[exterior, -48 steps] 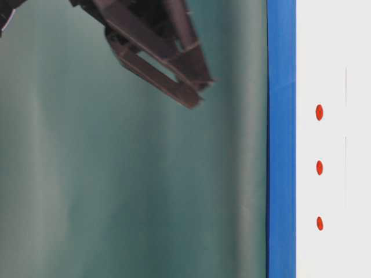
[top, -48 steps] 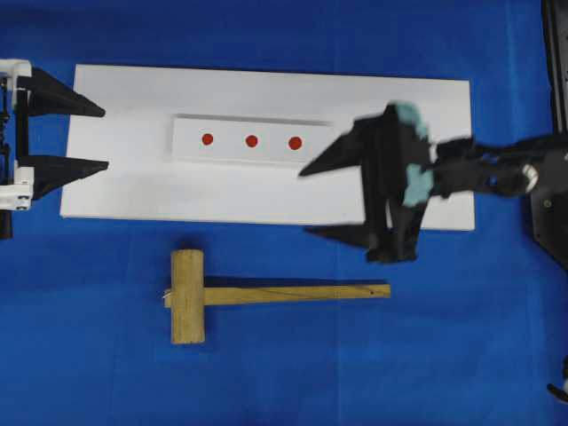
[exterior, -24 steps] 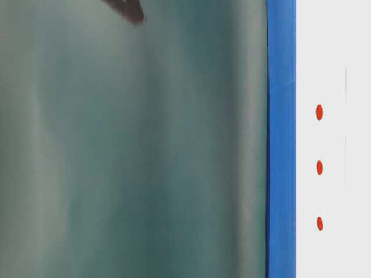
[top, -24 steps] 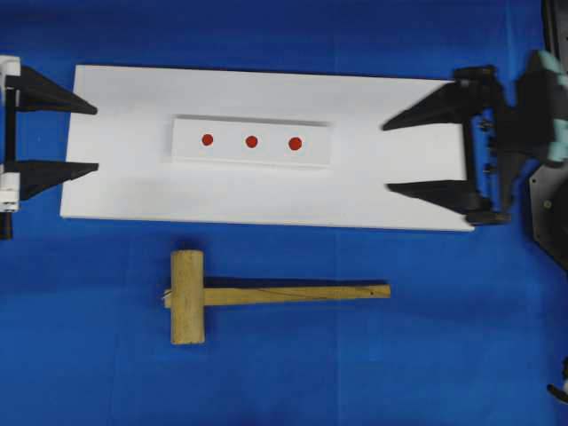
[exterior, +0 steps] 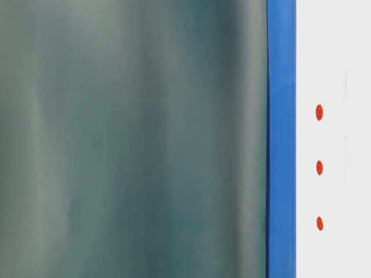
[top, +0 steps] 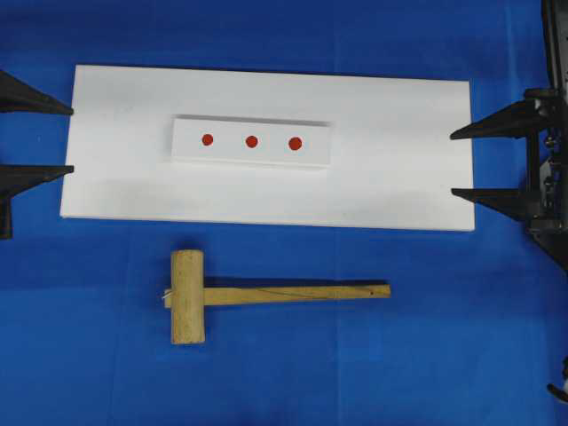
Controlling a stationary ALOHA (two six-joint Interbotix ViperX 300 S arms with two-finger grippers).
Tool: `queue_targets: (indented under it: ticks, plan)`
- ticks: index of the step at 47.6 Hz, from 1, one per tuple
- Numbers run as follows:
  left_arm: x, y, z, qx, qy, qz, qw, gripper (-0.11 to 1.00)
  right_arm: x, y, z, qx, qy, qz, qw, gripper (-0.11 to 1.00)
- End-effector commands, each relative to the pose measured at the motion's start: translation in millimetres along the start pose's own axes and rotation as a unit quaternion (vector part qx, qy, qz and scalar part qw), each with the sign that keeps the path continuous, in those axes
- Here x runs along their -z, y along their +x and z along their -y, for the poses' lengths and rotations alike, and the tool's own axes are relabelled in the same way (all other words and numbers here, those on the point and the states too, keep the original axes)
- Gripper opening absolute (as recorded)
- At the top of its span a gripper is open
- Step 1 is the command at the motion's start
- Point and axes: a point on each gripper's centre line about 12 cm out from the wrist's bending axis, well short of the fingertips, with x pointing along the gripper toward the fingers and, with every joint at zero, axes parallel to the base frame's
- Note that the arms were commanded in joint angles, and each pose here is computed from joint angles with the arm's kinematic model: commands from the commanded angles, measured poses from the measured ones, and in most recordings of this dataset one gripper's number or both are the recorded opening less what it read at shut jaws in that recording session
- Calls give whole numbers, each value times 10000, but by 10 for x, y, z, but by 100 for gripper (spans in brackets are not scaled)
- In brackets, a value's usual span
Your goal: Hit the mark with a hammer.
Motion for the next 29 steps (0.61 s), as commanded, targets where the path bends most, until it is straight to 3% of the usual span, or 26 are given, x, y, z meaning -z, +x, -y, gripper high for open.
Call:
queue_targets:
  ticks: [1, 9, 29]
  plan:
    - [-4, -24, 5, 14, 27, 8, 10000, 85, 37, -31, 41, 130, 125, 111, 9998, 79]
    - [31, -92, 9, 19, 44, 47, 10000, 85, 144, -60, 86, 286, 185, 191, 9992, 78]
    - [100, -158, 42, 121, 53, -1, 9999, 81, 165, -49, 69, 270, 148, 199, 9993, 75]
